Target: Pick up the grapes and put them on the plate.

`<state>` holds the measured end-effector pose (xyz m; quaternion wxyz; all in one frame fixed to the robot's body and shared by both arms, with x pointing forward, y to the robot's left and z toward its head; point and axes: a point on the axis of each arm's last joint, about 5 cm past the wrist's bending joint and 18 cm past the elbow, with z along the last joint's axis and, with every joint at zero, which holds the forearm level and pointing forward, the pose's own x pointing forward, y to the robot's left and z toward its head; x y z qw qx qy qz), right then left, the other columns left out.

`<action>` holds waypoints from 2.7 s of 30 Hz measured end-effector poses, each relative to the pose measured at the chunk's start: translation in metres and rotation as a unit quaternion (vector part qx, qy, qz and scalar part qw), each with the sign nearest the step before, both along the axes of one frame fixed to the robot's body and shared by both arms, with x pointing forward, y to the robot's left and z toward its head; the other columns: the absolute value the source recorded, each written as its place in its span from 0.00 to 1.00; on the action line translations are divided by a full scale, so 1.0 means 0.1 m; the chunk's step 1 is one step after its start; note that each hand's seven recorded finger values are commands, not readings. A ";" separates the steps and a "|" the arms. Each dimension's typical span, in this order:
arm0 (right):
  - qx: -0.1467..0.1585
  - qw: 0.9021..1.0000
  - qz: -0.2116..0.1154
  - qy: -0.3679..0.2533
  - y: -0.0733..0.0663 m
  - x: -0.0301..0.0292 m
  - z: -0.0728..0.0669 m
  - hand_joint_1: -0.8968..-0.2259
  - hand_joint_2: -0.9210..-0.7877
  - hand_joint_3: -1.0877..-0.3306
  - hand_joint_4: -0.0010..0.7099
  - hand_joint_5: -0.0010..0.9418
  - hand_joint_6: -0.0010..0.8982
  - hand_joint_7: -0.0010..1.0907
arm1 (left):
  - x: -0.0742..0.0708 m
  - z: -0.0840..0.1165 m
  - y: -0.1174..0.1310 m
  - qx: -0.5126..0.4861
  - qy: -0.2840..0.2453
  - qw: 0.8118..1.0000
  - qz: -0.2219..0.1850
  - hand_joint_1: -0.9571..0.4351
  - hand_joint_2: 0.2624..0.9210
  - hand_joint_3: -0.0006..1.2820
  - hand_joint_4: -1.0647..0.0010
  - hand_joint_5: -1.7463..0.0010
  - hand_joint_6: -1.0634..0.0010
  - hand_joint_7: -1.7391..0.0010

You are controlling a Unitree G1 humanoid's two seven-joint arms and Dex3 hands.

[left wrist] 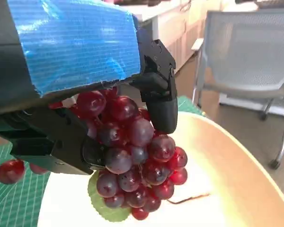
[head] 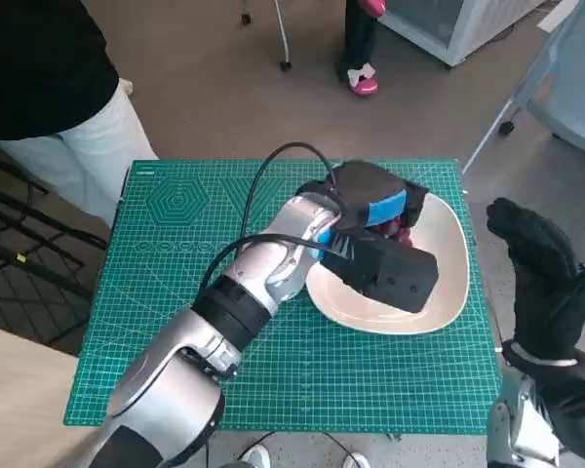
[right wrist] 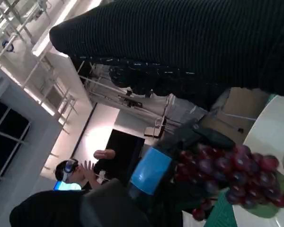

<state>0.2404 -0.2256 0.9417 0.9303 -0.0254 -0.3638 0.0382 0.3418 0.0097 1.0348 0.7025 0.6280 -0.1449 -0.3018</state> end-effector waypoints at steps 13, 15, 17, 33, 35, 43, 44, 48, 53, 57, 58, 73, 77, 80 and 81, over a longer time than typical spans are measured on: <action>0.002 1.000 0.007 0.000 0.06 -0.007 -0.01 0.38 0.00 0.31 0.54 0.00 0.20 0.15 | 0.03 -0.07 0.03 -0.029 0.090 0.996 0.007 0.52 0.92 0.08 0.82 0.74 0.79 0.97; 0.003 1.000 0.008 0.001 0.07 -0.005 -0.01 0.37 0.00 0.31 0.54 0.00 0.20 0.15 | 0.03 -0.08 0.04 -0.024 0.096 0.995 0.008 0.44 0.93 0.05 0.91 0.88 0.81 0.99; 0.004 1.000 0.010 0.002 0.07 -0.003 -0.01 0.37 0.00 0.31 0.54 0.00 0.20 0.14 | 0.04 -0.08 0.05 -0.021 0.096 0.995 0.006 0.39 0.94 0.03 0.94 0.94 0.82 0.99; 0.013 0.999 0.033 0.017 0.19 0.036 -0.05 0.36 0.00 0.31 0.54 0.00 0.22 0.13 | 0.06 -0.24 0.47 -0.135 0.053 0.989 -0.009 0.28 1.00 0.06 0.92 0.99 0.81 0.98; 0.013 0.999 0.035 0.017 0.20 0.044 -0.04 0.36 0.00 0.31 0.54 0.00 0.22 0.13 | 0.05 -0.28 0.57 -0.168 0.049 0.984 -0.006 0.29 1.00 0.07 0.91 0.99 0.79 0.98; 0.012 0.999 0.046 0.015 0.23 0.079 -0.02 0.36 0.00 0.31 0.55 0.00 0.22 0.13 | 0.00 -0.40 1.06 -0.318 0.034 0.947 0.019 0.33 1.00 0.13 0.83 0.98 0.75 0.97; 0.012 0.999 0.048 0.015 0.24 0.083 -0.01 0.35 0.00 0.31 0.55 0.00 0.22 0.13 | -0.02 -0.41 1.12 -0.336 0.032 0.941 0.022 0.33 1.00 0.14 0.82 0.98 0.74 0.97; 0.010 0.998 0.055 0.014 0.26 0.104 0.01 0.35 0.00 0.31 0.55 0.00 0.22 0.13 | -0.09 -0.49 1.32 -0.406 0.036 0.913 0.029 0.33 1.00 0.16 0.81 0.99 0.73 0.97; 0.007 0.998 0.066 0.013 0.30 0.137 0.03 0.34 0.00 0.31 0.54 0.00 0.22 0.13 | -0.19 -0.65 1.56 -0.498 0.066 0.864 0.038 0.33 1.00 0.17 0.81 0.99 0.73 0.98; 0.005 0.997 0.071 0.014 0.31 0.154 0.03 0.34 0.00 0.31 0.54 0.00 0.22 0.13 | -0.27 -0.80 1.69 -0.570 0.091 0.816 0.042 0.35 1.00 0.17 0.81 0.99 0.74 0.99; 0.005 0.997 0.072 0.014 0.31 0.157 0.03 0.34 0.00 0.31 0.54 0.00 0.22 0.13 | -0.29 -0.83 1.72 -0.587 0.095 0.803 0.041 0.36 1.00 0.17 0.81 0.99 0.75 0.99; -0.004 0.996 0.090 0.013 0.36 0.211 0.06 0.35 0.00 0.28 0.54 0.00 0.21 0.13 | -0.59 -1.15 1.83 -0.706 0.127 0.697 0.021 0.41 1.00 0.17 0.78 0.99 0.74 0.99; -0.005 0.995 0.095 0.015 0.37 0.226 0.05 0.36 0.00 0.27 0.53 0.00 0.21 0.13 | -0.66 -1.21 1.85 -0.708 0.127 0.694 0.026 0.42 1.00 0.16 0.78 0.99 0.72 0.98; -0.007 0.995 0.099 0.013 0.38 0.240 0.06 0.36 0.00 0.27 0.53 0.00 0.21 0.13 | -0.70 -1.26 1.85 -0.709 0.132 0.693 0.030 0.43 1.00 0.16 0.78 1.00 0.71 0.98; -0.008 0.995 0.101 0.012 0.38 0.245 0.07 0.36 0.00 0.27 0.53 0.00 0.21 0.13 | -0.71 -1.27 1.85 -0.708 0.134 0.692 0.031 0.43 1.00 0.16 0.78 1.00 0.71 0.98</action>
